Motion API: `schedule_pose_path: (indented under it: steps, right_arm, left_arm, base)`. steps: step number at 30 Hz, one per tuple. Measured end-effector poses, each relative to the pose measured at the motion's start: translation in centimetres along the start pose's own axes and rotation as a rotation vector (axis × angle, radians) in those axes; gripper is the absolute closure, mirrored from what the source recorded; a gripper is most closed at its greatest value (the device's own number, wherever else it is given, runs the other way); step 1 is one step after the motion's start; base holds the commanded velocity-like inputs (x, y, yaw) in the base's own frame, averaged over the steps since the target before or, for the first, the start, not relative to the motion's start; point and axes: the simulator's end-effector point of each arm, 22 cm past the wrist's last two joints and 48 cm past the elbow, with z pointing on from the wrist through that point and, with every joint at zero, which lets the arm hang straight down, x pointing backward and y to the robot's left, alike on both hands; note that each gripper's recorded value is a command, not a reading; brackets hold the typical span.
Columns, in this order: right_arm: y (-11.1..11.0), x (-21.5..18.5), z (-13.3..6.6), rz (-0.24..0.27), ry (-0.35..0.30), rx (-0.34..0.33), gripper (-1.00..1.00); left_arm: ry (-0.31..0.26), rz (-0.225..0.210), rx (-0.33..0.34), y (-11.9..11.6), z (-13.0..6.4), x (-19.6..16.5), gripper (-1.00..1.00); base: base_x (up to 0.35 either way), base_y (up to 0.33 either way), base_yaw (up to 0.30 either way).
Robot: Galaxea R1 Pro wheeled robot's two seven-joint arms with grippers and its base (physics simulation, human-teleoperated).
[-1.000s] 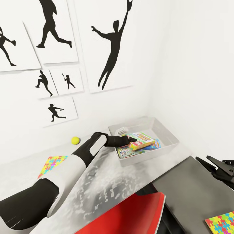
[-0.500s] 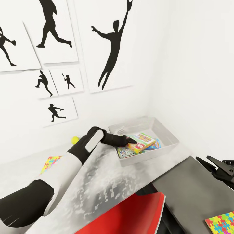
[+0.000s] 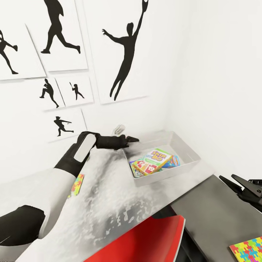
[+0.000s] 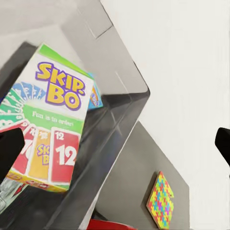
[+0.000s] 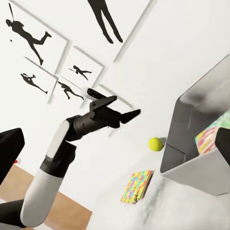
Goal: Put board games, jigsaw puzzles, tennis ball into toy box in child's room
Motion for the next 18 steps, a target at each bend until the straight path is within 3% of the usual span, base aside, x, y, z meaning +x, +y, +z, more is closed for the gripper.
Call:
schedule_pose_path:
  steps: [4,12,18]
  right_arm:
    - [0.0,0.0,0.0,0.0,0.0,-0.001,-1.0]
    - [0.0,0.0,0.0,0.0,0.0,-0.001,-1.0]
    - [0.2,-0.1,0.0,-0.004,-0.002,-0.005,-1.0]
  left_arm:
    - [-0.04,-0.022,0.069,-1.6,-1.0,-1.3,-1.0]
    - [-0.05,-0.031,0.081,-1.5,-1.5,-1.6,-1.0]
    - [-0.089,-0.04,0.089,0.5,-5.2,-3.2,-1.0]
  base:
    - [0.0,0.0,0.0]
    - [0.0,0.0,0.0]
    - [0.0,0.0,-0.031]
